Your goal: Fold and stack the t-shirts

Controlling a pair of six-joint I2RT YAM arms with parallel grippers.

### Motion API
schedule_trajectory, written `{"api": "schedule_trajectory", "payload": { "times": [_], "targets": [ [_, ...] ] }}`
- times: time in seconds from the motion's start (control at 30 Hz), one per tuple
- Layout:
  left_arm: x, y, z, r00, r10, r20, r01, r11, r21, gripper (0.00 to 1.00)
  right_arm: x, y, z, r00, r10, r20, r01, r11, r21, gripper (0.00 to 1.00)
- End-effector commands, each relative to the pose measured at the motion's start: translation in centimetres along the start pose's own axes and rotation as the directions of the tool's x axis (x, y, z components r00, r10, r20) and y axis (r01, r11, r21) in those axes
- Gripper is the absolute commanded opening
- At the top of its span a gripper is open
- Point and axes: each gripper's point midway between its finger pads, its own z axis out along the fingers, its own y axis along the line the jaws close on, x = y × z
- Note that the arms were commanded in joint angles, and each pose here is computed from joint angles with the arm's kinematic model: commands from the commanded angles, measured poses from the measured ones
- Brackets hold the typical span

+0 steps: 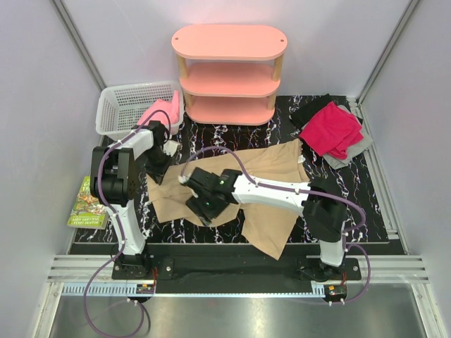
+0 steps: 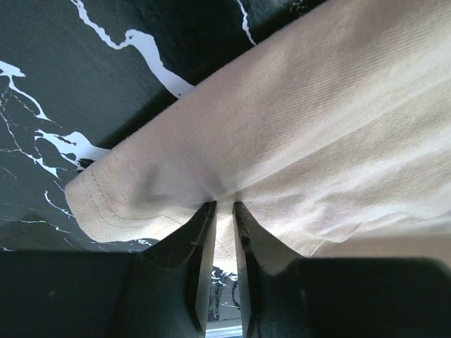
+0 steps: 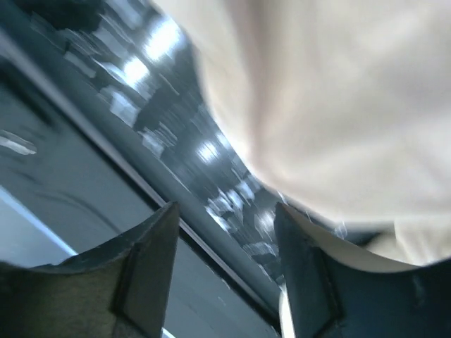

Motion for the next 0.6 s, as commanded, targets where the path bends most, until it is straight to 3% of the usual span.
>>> {"api": "schedule_trajectory", "payload": {
  "times": [0.0, 0.17, 0.37, 0.57],
  "targets": [
    [-0.9, 0.5, -0.5, 0.998, 0.007, 0.064, -0.006, 1.0, -0.017, 0.22, -7.7, 5.4, -2.0, 0.982, -0.058, 0.179, 0.09, 0.98, -0.176, 0.6],
    [-0.7, 0.9, -1.0, 0.997, 0.002, 0.08, 0.0, 1.0, -0.019, 0.22, -9.0, 7.8, 0.8, 0.98, -0.097, 0.175, 0.145, 0.947, -0.286, 0.39],
    [-0.3, 1.7, -1.0, 0.996, -0.032, 0.086, 0.031, 0.999, 0.01, 0.22, -8.7, 10.5, 2.3, 0.979, -0.131, 0.159, 0.186, 0.892, -0.411, 0.33],
    [-0.1, 2.2, -0.7, 0.995, -0.06, 0.083, 0.058, 0.998, 0.029, 0.22, -8.5, 11.0, 4.0, 0.976, -0.157, 0.149, 0.208, 0.874, -0.439, 0.35]
  ]
}}
